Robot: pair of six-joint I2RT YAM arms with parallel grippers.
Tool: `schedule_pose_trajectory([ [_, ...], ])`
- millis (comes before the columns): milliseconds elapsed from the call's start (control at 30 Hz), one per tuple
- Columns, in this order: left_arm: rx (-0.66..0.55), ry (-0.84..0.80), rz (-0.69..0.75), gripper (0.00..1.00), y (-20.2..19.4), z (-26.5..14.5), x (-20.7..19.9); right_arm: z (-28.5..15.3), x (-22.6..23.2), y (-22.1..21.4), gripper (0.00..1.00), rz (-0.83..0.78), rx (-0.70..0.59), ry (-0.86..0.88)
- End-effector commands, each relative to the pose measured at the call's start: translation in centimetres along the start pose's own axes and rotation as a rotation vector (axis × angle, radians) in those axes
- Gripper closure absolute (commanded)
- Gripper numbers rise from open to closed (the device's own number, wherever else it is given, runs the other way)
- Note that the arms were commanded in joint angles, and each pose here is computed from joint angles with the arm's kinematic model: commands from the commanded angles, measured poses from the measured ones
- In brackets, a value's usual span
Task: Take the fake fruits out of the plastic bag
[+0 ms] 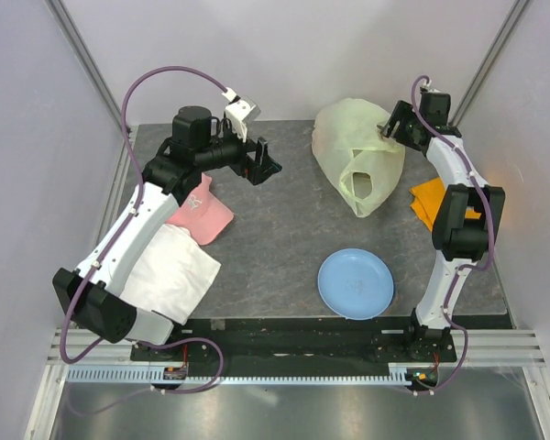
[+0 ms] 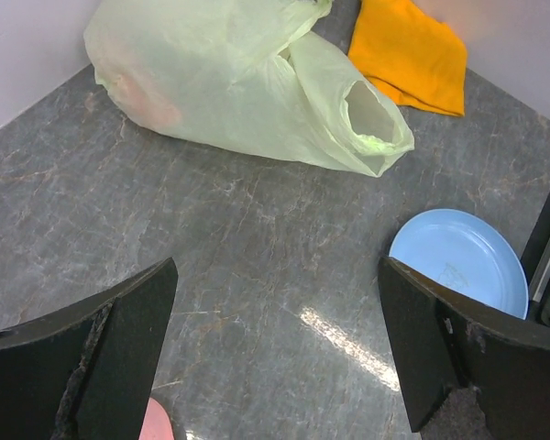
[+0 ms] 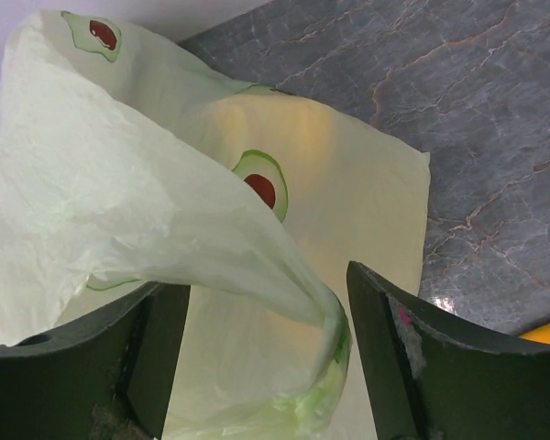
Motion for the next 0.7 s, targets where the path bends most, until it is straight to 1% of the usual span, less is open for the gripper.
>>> schedule_pose_trajectory([
  [0,-0.008,0.031,0.047,0.03,0.1,-0.2,0.6,-0.8,0.8,1.2,0.25,-0.017,-0.046,0.055],
  [33,-0.01,0.033,0.047,0.03,0.1,-0.3,0.6,-0.8,1.0,1.2,0.3,-0.014,-0.045,0.071],
  [67,-0.009,0.035,0.049,0.03,0.1,-0.3,0.6,-0.9,1.2,1.3,0.47,-0.013,-0.047,0.091],
  [100,-0.01,0.035,0.047,0.03,0.1,-0.3,0.6,-1.2,1.8,1.4,0.54,-0.016,-0.04,0.136],
  [133,-0.011,0.035,0.048,0.03,0.2,-0.3,0.6,-1.5,2.3,1.7,0.68,-0.026,-0.052,0.165],
  [200,-0.012,0.035,0.045,0.03,0.2,-0.4,0.6,-3.0,4.7,2.1,0.81,-0.055,-0.068,0.24],
  [233,-0.019,0.036,0.046,0.03,0.3,-0.6,0.5,-3.7,5.8,2.1,0.9,-0.062,-0.068,0.271],
  [267,-0.018,0.035,0.043,0.03,0.2,-0.7,0.5,-5.0,7.2,2.3,0.93,-0.073,-0.081,0.311],
  [300,-0.024,0.033,0.038,0.03,0.2,-0.7,0.4,-5.8,9.9,1.0,0.94,-0.1,-0.049,0.382],
  [367,-0.029,0.034,0.038,0.03,0.2,-1.1,0.2,-7.8,12.8,-0.1,0.97,-0.132,-0.034,0.459],
  [400,-0.032,0.035,0.04,0.03,0.2,-1.2,0.2,-8.8,15.5,-1.8,0.98,-0.17,-0.01,0.523],
  [467,-0.042,0.034,0.071,0.02,0.2,-1.7,0.0,-10.8,19.3,-4.3,0.99,-0.217,0.028,0.612],
  [533,-0.048,0.034,0.1,0.02,0.2,-2.2,-0.2,-11.7,21.2,-5.6,0.99,-0.232,0.036,0.648],
  [567,-0.048,0.041,0.126,0.02,0.0,-2.6,-0.3,-12.3,22.9,-7.0,0.99,-0.25,0.057,0.68],
  [667,-0.044,0.089,0.166,0.01,-0.6,-3.6,-0.4,-12.7,25.9,-9.2,1.0,-0.3,0.072,0.723],
])
Point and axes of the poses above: each gripper's point midway between its finger pads, its own z axis out along the fingers, its own x axis along the line the jaws close on, y = z × x, the point moved 9 cm from there along -z, back along the fingers, and after that the axes turned 2 degrees about z, right-handed, at the moved point
